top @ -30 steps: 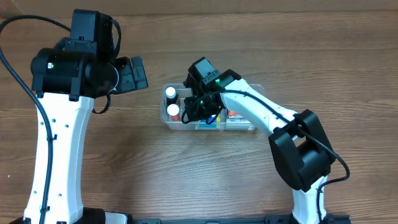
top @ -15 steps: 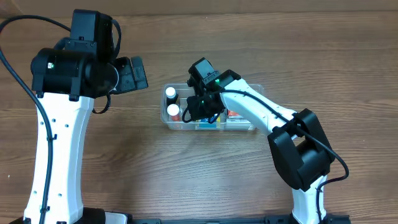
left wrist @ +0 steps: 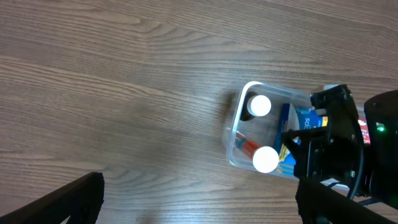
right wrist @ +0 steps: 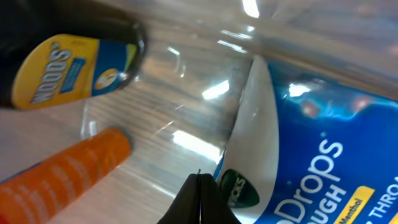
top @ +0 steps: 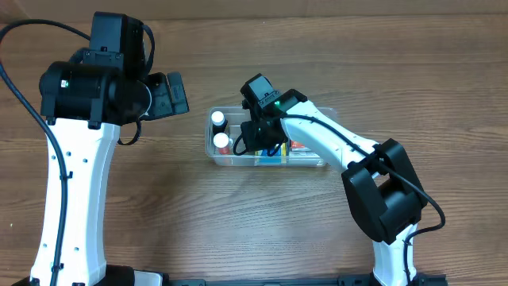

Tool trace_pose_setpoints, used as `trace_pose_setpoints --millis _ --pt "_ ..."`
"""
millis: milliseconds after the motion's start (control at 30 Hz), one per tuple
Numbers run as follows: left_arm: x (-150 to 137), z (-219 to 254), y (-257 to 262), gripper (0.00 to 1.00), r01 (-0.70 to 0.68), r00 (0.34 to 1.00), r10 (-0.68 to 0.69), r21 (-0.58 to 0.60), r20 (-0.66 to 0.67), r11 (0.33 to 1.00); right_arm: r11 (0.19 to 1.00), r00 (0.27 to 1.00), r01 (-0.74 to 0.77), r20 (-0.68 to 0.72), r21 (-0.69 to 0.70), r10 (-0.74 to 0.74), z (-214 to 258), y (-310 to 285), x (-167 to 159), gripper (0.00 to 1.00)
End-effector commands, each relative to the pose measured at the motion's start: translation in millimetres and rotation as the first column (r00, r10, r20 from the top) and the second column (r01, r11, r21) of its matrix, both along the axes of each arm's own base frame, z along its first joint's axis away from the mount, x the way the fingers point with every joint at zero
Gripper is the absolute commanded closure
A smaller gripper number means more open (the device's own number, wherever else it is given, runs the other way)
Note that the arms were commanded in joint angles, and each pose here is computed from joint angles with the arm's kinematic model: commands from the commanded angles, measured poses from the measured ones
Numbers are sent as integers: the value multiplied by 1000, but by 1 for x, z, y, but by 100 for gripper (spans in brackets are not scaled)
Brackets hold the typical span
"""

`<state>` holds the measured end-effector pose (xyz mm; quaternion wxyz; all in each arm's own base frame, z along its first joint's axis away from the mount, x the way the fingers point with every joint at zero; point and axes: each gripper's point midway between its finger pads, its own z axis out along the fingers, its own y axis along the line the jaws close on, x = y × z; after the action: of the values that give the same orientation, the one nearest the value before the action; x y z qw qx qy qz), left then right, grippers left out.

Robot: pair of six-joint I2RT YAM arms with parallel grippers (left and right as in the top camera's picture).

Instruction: Pack container

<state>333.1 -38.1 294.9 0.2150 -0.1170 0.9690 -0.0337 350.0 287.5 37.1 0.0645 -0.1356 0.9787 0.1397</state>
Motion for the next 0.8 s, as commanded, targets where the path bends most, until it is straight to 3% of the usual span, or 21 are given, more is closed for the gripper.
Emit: trace_pose_setpoints --millis 0,100,200,300,367,500,567,600,633,667,767 --pt "1 0 4 0 -1 1000 1 20 1 1000 999 999 36 32 -37 -35 0 -7 9 96" --pt "1 0 4 0 -1 1000 1 20 1 1000 998 999 39 35 -47 -37 -1 -9 9 95" --pt "1 0 4 0 -1 1000 1 20 1 1000 999 999 27 35 -42 -26 1 -7 8 84" --pt "0 0 4 0 -1 1000 1 21 -4 1000 1000 996 27 84 -10 -27 30 -1 16 77" --pt "0 0 4 0 -1 1000 1 21 -5 1000 999 981 22 193 23 -26 84 -2 32 74" --pt "0 0 4 0 0 1000 1 21 -5 1000 984 891 174 417 47 -177 203 -56 60 67" --pt "0 0 4 0 -1 1000 1 21 -4 1000 953 840 289 453 91 -298 236 -100 70 56" --pt "1 0 4 0 -1 1000 1 20 -1 1000 925 809 362 456 111 -371 244 -129 77 30" --pt "2 1 4 0 -2 1000 1 20 3 1000 901 787 419 450 111 -421 245 -157 83 11" --pt "4 2 4 0 -3 1000 3 21 15 1000 878 771 468 441 97 -459 242 -182 87 0" --pt "20 9 4 0 -7 997 6 19 80 1000 848 766 529 421 15 -485 224 -248 95 0"
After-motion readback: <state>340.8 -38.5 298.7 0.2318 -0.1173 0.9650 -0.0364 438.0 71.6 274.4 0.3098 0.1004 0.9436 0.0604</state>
